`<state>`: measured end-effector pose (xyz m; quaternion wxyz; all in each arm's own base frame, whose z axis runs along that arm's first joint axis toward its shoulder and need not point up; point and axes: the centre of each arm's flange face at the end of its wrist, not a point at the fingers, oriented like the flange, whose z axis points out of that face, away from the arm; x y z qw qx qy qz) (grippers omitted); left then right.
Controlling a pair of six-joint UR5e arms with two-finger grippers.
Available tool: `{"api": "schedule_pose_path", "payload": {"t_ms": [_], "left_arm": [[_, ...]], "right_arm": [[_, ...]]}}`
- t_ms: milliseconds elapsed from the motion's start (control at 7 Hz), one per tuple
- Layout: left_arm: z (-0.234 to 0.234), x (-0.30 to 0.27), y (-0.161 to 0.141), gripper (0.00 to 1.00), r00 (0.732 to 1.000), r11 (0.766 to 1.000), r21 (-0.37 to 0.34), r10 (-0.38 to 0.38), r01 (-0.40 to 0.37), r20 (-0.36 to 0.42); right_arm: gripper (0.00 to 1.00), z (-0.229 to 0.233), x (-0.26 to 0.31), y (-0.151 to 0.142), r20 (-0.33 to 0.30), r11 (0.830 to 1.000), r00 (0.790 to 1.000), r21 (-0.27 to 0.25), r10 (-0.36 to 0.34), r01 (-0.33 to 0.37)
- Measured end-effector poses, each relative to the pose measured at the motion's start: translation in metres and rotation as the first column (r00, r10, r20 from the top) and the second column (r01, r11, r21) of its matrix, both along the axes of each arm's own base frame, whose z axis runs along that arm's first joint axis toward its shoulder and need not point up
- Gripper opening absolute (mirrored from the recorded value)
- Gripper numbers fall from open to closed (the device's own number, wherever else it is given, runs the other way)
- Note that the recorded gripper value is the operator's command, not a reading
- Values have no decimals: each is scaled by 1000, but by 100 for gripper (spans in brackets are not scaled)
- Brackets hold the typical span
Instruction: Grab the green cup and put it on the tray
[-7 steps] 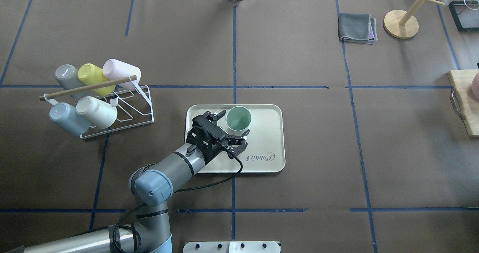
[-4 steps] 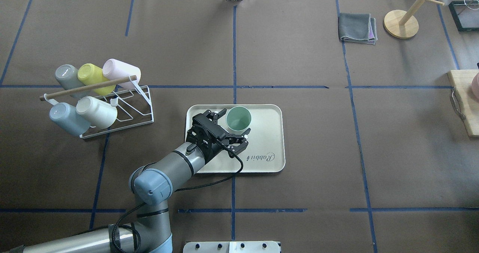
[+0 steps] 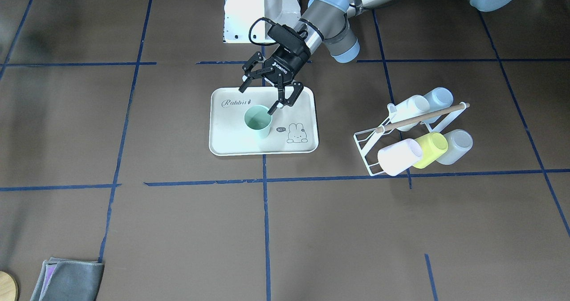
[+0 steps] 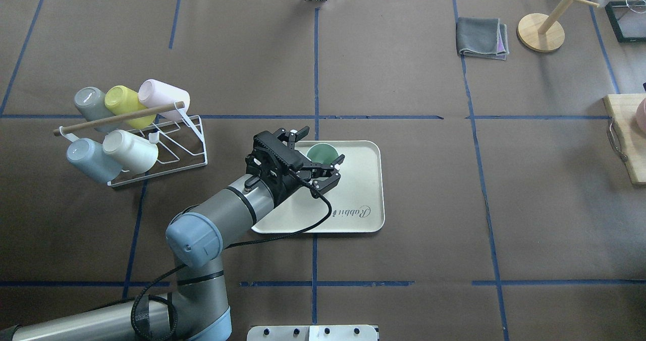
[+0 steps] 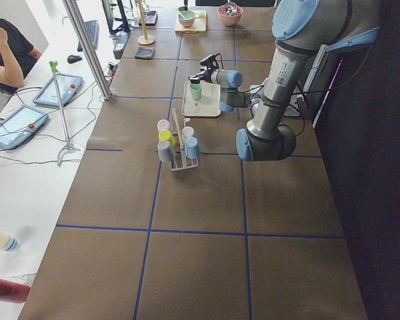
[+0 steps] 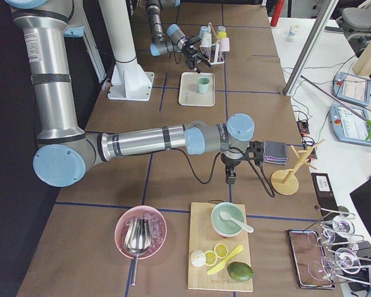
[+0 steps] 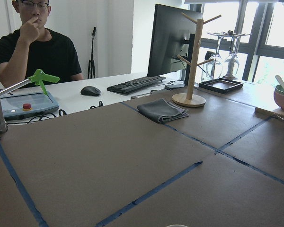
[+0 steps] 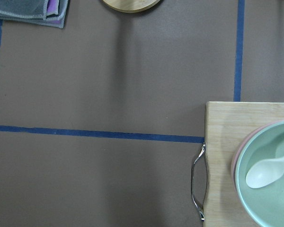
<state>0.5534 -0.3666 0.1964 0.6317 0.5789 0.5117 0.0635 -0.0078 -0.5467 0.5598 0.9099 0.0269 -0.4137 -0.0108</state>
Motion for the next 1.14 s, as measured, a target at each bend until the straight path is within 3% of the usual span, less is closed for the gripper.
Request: {"api": "schedule_pose_path", "payload": {"t_ms": [286, 714, 857, 1143], "left_arm": [[1, -48, -30, 98, 995, 994, -54, 97, -96, 1], [-15, -169, -79, 99, 964, 964, -189, 215, -185, 154], [-7, -211, -96, 98, 946, 944, -247, 268, -219, 182], [43, -317, -141, 98, 897, 859, -423, 397, -289, 193]], "right_arm": [[100, -1, 1, 0, 1, 1000, 1000, 3, 2, -2], [100, -1, 3, 0, 2, 1000, 1000, 6, 5, -5], [100, -1, 4, 0, 2, 1000, 1000, 7, 7, -7], [100, -1, 13, 1, 3, 1000, 1000, 8, 20, -20]]}}
